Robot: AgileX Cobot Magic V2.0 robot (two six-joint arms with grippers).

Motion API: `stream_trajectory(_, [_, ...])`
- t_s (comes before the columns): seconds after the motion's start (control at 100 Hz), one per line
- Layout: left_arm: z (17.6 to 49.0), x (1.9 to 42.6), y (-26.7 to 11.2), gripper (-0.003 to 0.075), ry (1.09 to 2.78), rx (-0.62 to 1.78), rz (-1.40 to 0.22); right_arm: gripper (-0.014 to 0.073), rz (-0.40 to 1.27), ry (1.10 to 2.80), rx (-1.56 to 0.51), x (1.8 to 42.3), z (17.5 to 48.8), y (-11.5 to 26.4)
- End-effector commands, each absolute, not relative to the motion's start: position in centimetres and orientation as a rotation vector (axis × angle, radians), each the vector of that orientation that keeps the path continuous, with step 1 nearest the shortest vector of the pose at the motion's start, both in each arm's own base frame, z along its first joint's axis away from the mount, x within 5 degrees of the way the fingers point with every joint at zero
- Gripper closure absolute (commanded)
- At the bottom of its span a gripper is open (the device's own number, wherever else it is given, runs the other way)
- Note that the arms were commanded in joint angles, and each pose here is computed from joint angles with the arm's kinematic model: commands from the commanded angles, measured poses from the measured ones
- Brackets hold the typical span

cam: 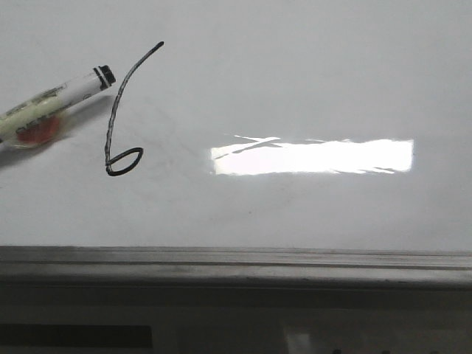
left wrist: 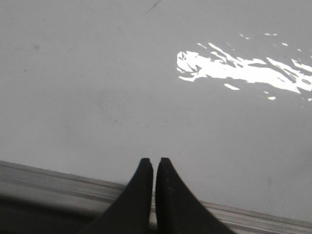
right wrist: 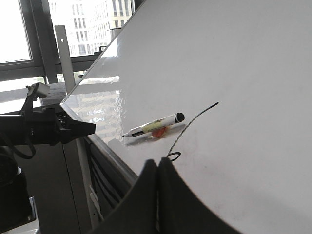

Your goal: Write number 6 on whiteboard

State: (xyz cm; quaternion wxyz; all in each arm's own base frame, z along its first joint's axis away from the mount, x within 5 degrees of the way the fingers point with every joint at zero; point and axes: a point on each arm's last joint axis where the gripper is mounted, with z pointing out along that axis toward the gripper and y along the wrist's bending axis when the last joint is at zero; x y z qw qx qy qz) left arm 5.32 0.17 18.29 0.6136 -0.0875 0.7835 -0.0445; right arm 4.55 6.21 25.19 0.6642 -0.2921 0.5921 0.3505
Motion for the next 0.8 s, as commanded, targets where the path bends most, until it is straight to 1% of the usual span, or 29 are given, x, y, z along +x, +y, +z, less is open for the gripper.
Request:
stream_trajectory(0.0, [18.0, 5.3, 0.2, 0.0741, 1.763, -0.208, -0.105, 0.0659, 0.795, 1.24, -0.615, 4.6, 26.8, 6.1])
stream_trajectory(0.09, [18.0, 5.3, 0.2, 0.0741, 1.763, -0.208, -0.105, 0.0659, 0.754, 1.258, -0.588, 4.9, 26.6, 5.9])
stream_trajectory(0.21, [18.0, 5.3, 0.2, 0.0741, 1.763, -0.208, -0.105, 0.0659, 0.641, 1.288, -0.5, 5.6, 26.5, 5.2])
stream_trajectory(0.5, [18.0, 5.3, 0.2, 0.0741, 1.763, -0.208, -0.105, 0.0659, 0.257, 1.343, -0.191, 7.3, 26.5, 2.2])
stream_trajectory(0.61, [18.0, 5.3, 0.2, 0.0741, 1.763, -0.208, -0.105, 0.0659, 0.162, 1.379, -0.123, 7.6, 25.4, 1.4])
stream_trajectory(0.69, [18.0, 5.3, 0.2, 0.0741, 1.763, -0.208, -0.105, 0.0659, 0.08, 1.418, -0.121, 7.7, 24.0, 1.0])
stream_trajectory(0.79, [18.0, 5.3, 0.2, 0.0741, 1.763, -0.208, -0.105, 0.0659, 0.057, 1.451, -0.097, 7.7, 22.9, 0.8])
